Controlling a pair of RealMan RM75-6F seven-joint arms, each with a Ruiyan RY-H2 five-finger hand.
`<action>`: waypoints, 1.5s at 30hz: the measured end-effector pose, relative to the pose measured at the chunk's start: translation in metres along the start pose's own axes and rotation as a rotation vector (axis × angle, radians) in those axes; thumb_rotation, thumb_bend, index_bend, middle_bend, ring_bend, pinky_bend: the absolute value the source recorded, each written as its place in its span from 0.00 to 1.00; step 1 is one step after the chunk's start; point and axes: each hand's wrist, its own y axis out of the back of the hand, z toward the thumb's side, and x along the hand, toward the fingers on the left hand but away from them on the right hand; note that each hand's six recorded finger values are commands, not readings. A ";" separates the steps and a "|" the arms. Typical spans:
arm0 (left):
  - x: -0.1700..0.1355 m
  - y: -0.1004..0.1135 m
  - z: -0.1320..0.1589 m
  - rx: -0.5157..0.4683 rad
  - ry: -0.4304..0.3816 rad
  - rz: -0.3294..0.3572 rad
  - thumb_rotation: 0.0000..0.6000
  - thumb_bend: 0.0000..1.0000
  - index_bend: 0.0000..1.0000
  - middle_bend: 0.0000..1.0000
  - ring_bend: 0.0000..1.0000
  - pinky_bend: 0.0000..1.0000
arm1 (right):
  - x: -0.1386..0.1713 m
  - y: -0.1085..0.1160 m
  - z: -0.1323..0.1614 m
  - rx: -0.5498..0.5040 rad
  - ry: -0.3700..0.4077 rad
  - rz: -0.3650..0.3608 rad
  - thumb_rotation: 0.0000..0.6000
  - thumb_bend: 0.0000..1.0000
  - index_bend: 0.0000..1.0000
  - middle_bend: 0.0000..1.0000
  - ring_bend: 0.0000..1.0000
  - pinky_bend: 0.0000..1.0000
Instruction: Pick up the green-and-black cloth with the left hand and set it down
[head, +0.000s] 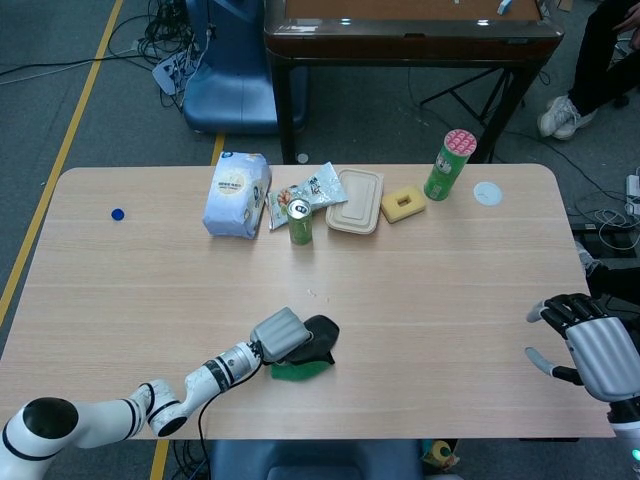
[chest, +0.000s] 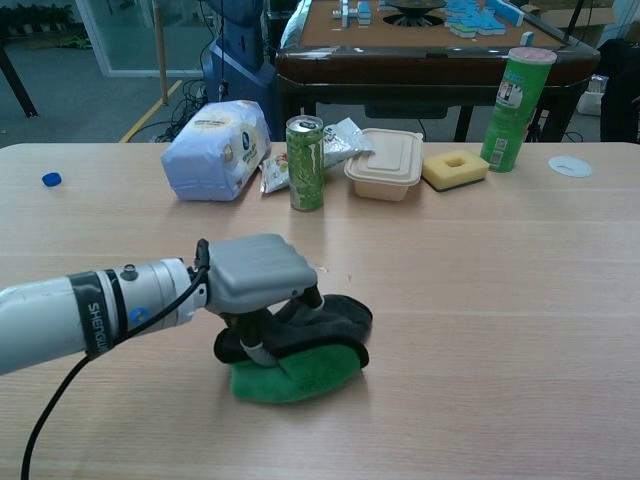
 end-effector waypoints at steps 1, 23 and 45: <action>0.002 0.000 -0.005 0.013 0.016 0.003 1.00 0.17 0.65 0.68 0.67 0.92 | 0.000 0.000 0.000 0.000 0.000 0.000 1.00 0.30 0.43 0.39 0.28 0.25; -0.003 0.009 -0.114 0.104 0.347 0.026 1.00 0.17 0.65 0.68 0.66 0.92 | -0.002 0.000 0.003 0.000 0.010 0.001 1.00 0.30 0.43 0.39 0.28 0.25; -0.008 0.001 0.025 -0.094 -0.034 -0.017 1.00 0.17 0.65 0.68 0.66 0.92 | 0.000 0.002 0.003 -0.002 0.009 -0.006 1.00 0.30 0.43 0.39 0.28 0.25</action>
